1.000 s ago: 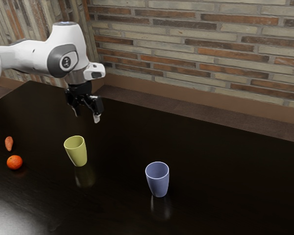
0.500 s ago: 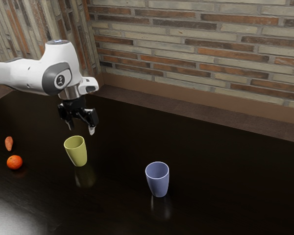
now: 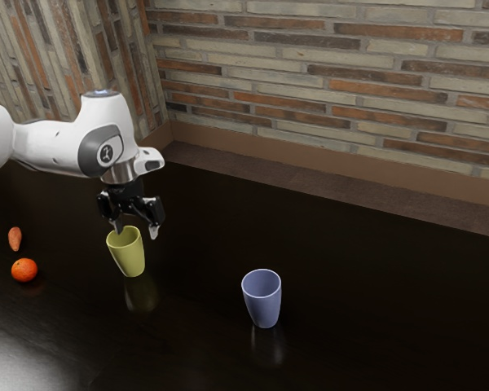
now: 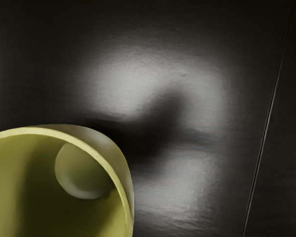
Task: Place the left cup onto the right cup
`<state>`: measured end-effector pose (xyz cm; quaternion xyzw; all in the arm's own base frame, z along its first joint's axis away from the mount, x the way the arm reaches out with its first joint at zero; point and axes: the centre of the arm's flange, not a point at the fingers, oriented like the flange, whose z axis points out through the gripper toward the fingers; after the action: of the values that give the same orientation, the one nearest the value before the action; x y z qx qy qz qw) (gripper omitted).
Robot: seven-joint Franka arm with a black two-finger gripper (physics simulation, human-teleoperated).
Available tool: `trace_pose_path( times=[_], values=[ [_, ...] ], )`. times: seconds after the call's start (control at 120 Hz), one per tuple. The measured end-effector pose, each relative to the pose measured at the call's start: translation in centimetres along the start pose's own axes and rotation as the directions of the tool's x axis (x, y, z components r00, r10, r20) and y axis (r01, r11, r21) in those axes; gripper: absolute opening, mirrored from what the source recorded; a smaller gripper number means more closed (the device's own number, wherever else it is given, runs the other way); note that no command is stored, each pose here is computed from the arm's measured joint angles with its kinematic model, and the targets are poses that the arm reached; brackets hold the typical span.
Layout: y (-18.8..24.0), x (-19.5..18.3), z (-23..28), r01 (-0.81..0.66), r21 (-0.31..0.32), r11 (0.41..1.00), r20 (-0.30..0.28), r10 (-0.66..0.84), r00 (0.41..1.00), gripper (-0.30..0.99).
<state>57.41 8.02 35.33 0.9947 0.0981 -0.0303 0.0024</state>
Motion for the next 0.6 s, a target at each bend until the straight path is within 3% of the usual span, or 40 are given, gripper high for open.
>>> trace_pose_path(
  times=[0.6],
  values=[
    [-0.1, 1.2, 4.4, -0.037, 0.009, 0.999, 0.002, 0.036, 0.999, 0.63]
  ],
)
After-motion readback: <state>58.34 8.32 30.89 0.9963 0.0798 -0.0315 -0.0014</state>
